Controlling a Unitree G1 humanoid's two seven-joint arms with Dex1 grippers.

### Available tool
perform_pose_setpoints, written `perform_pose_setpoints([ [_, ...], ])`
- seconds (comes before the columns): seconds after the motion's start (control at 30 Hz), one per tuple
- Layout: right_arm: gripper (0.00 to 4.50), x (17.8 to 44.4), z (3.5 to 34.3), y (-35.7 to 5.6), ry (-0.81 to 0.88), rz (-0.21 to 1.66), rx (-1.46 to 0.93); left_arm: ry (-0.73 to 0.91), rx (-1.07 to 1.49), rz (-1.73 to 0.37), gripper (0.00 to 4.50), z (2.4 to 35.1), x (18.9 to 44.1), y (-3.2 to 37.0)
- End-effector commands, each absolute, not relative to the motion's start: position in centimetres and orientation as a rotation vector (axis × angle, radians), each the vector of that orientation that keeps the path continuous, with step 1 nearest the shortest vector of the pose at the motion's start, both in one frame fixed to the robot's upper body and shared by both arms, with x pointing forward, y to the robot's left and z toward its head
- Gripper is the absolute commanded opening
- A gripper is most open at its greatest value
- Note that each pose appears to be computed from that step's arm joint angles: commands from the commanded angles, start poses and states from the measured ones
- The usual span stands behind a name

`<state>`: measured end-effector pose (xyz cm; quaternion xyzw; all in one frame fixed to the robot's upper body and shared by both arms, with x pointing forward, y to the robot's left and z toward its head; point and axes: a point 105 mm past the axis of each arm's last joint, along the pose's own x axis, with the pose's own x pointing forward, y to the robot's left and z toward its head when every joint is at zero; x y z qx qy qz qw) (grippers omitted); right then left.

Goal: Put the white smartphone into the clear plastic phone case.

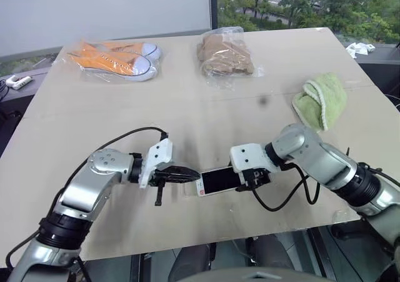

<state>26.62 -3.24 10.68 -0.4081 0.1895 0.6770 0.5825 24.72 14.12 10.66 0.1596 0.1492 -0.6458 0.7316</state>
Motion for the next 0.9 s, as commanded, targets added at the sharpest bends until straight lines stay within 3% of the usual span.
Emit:
perform_pose_setpoints([
  [0.03, 2.9, 26.5, 11.3, -2.8, 0.431, 1.586, -0.939, 0.293, 0.361, -1.439, 0.05, 11.1, 24.2, 13.5],
  [0.9, 2.9, 26.8, 11.7, -2.0, 0.448, 1.551, -0.905, 0.438, 0.421, -1.374, 0.05, 7.4, 24.2, 14.5],
])
